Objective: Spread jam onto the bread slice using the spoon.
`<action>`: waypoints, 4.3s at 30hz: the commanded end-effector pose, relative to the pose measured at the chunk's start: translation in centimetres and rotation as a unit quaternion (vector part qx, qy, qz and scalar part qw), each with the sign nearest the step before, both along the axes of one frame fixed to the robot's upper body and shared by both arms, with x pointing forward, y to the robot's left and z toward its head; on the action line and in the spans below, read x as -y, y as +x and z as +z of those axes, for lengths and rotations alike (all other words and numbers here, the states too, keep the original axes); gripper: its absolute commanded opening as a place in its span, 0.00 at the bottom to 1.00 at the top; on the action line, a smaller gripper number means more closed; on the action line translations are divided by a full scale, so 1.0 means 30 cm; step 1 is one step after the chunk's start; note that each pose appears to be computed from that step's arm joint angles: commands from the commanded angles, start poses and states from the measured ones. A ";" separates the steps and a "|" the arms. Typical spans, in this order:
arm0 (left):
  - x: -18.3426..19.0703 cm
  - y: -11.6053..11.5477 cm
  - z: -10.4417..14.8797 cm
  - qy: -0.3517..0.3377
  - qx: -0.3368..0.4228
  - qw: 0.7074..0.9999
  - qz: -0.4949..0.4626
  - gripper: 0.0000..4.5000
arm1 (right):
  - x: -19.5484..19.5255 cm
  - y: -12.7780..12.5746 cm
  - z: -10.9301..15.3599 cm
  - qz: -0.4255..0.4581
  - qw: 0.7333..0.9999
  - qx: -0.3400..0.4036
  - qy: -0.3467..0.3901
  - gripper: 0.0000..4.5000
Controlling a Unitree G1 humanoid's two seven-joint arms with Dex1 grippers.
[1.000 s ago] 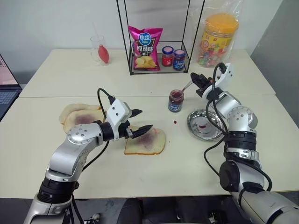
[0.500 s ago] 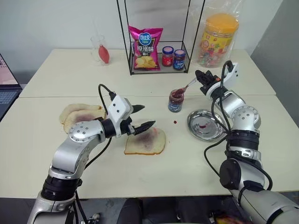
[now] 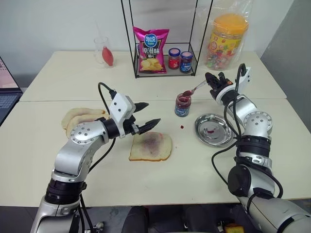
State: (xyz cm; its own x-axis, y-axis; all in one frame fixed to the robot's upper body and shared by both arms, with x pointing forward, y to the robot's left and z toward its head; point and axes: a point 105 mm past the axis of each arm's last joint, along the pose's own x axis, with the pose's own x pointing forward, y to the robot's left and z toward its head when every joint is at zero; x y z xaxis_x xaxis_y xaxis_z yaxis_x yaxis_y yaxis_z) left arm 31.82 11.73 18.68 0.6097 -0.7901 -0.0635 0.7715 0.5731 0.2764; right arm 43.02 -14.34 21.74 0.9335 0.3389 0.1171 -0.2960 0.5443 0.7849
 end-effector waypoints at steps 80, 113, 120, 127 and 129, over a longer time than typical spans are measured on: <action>-0.314 -0.393 -0.168 0.111 -0.177 0.978 0.014 0.82 | -0.648 -0.265 -0.157 0.342 0.931 0.054 -0.115 0.00; -0.279 -0.396 -0.187 0.117 -0.182 0.976 -0.009 0.82 | -0.531 -0.294 -0.136 0.328 0.939 0.013 -0.103 0.00; -0.278 -0.392 -0.188 0.122 -0.181 0.976 -0.012 0.82 | -0.606 -0.302 -0.232 0.345 0.931 -0.013 -0.117 0.00; -0.267 -0.389 -0.197 0.125 -0.182 0.975 -0.019 0.82 | -0.496 -0.268 -0.308 0.308 0.940 -0.039 -0.141 0.00; -0.265 -0.387 -0.197 0.125 -0.181 0.975 -0.021 0.82 | -0.470 -0.264 -0.304 0.300 0.943 -0.041 -0.137 0.00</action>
